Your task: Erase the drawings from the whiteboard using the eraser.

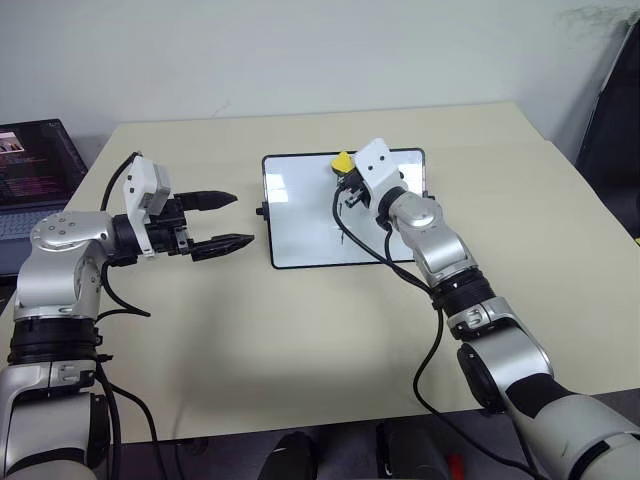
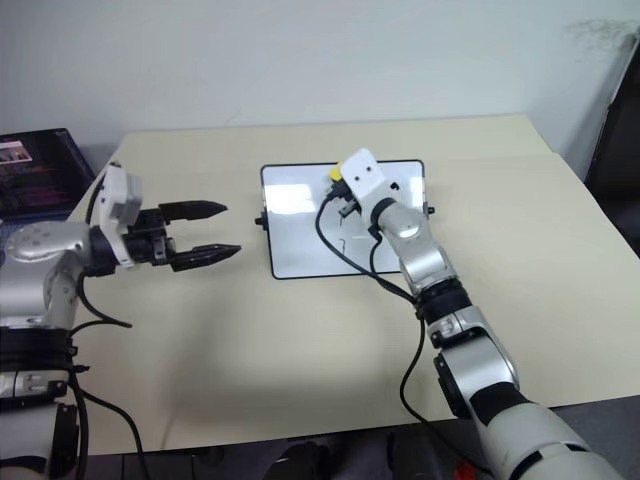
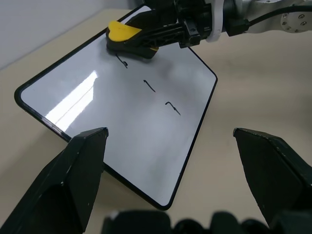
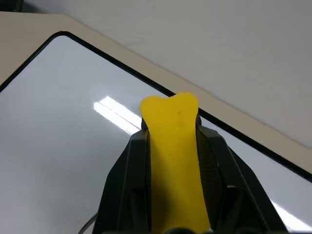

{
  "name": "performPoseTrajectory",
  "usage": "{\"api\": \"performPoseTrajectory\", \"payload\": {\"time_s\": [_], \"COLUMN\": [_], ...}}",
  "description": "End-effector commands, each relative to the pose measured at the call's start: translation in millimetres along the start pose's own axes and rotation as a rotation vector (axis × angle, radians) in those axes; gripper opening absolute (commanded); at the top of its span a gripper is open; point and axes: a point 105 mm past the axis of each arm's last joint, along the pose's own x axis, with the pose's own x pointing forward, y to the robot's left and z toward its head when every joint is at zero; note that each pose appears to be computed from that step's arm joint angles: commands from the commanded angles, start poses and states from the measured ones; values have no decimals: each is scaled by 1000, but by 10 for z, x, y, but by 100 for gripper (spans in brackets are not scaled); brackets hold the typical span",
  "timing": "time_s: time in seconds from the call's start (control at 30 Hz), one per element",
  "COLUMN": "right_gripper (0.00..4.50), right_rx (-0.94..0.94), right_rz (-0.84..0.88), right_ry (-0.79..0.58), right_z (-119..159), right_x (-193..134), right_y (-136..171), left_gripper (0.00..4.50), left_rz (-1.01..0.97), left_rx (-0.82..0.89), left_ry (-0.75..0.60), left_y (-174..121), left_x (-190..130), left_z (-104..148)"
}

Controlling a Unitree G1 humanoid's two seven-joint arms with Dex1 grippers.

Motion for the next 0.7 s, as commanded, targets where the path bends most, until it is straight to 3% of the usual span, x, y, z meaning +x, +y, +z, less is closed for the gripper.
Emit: {"api": "performPoseTrajectory", "payload": {"time_s": [0.03, 0.37, 0.7], "right_gripper": [96, 96, 96], "right_rx": [-25, -27, -62], "right_rz": [-18, -17, 48], "right_ry": [-51, -23, 90], "right_z": [216, 184, -72], "right_x": [44, 70, 19], "right_y": [-62, -73, 67], "left_gripper": [450, 450, 450], "left_rz": [23, 28, 35], "left_rx": [56, 55, 56], "left_ry": [-23, -23, -25], "left_y": [18, -7, -9], "left_x": [-83, -92, -98], "left_z": [168, 172, 177]}}
